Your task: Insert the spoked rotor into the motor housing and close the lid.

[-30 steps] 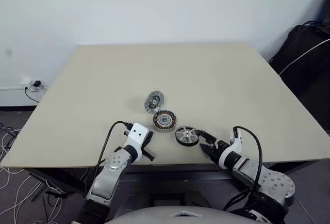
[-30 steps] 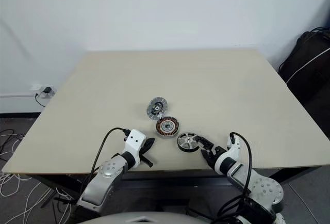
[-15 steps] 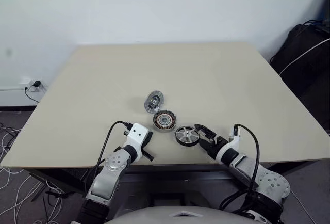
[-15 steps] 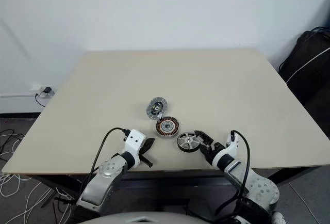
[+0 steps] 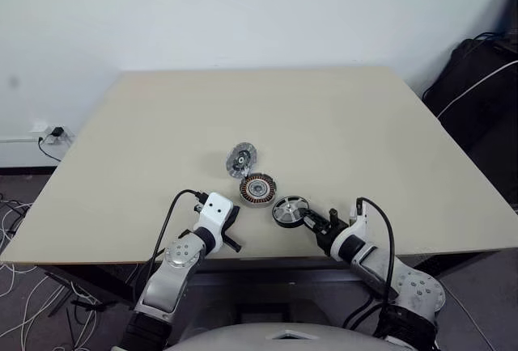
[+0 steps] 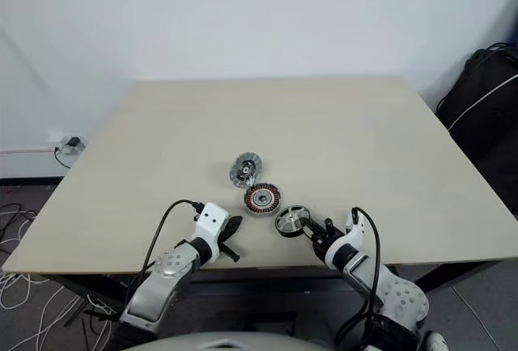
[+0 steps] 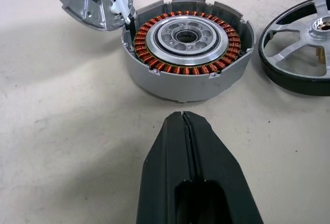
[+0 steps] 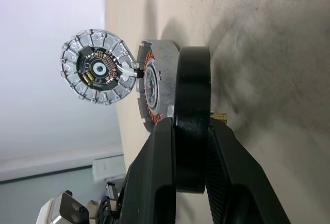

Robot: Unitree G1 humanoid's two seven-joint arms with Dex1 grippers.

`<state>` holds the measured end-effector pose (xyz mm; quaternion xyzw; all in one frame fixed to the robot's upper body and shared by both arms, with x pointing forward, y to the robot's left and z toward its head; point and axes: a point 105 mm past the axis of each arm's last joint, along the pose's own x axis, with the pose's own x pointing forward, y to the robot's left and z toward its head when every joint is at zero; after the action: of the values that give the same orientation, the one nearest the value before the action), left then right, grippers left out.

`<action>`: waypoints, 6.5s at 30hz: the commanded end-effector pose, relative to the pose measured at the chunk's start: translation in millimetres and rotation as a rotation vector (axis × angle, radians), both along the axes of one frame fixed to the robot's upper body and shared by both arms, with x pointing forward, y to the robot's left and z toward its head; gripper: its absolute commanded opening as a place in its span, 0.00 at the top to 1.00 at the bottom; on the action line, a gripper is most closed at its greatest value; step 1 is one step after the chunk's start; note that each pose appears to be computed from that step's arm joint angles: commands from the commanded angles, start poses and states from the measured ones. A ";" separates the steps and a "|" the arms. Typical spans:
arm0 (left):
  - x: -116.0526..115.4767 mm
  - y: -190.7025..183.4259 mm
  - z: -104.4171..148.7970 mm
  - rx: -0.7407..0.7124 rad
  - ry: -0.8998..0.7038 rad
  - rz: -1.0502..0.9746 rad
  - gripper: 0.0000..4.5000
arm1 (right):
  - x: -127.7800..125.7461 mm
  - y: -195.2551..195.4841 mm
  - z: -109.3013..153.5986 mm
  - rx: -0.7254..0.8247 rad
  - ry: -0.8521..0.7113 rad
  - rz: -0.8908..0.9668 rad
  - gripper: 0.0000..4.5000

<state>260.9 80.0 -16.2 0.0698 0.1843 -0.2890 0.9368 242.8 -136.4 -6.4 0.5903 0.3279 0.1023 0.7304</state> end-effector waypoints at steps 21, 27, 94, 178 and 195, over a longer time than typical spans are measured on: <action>6.4 3.1 7.4 -0.006 -0.035 0.009 1.00 | 29.7 32.6 82.4 0.008 -0.311 0.080 0.91; 5.7 5.5 7.8 -0.007 -0.035 0.020 1.00 | 38.5 49.3 86.4 0.040 -0.322 0.117 0.91; 6.6 1.7 10.8 -0.026 -0.031 0.025 1.00 | 64.5 44.3 35.9 -0.389 -0.265 0.156 0.63; 2.8 -7.1 8.1 -0.064 -0.031 0.046 1.00 | 72.0 84.0 55.4 -1.422 -1.026 1.445 0.43; 4.1 -6.4 7.3 -0.083 -0.034 0.080 1.00 | 74.9 72.5 36.9 -1.511 -0.984 1.663 0.43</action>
<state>260.9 75.3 -16.2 0.0352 0.1772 -0.2594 0.9487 310.8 -69.0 18.9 -0.4536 0.2924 0.5340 0.6508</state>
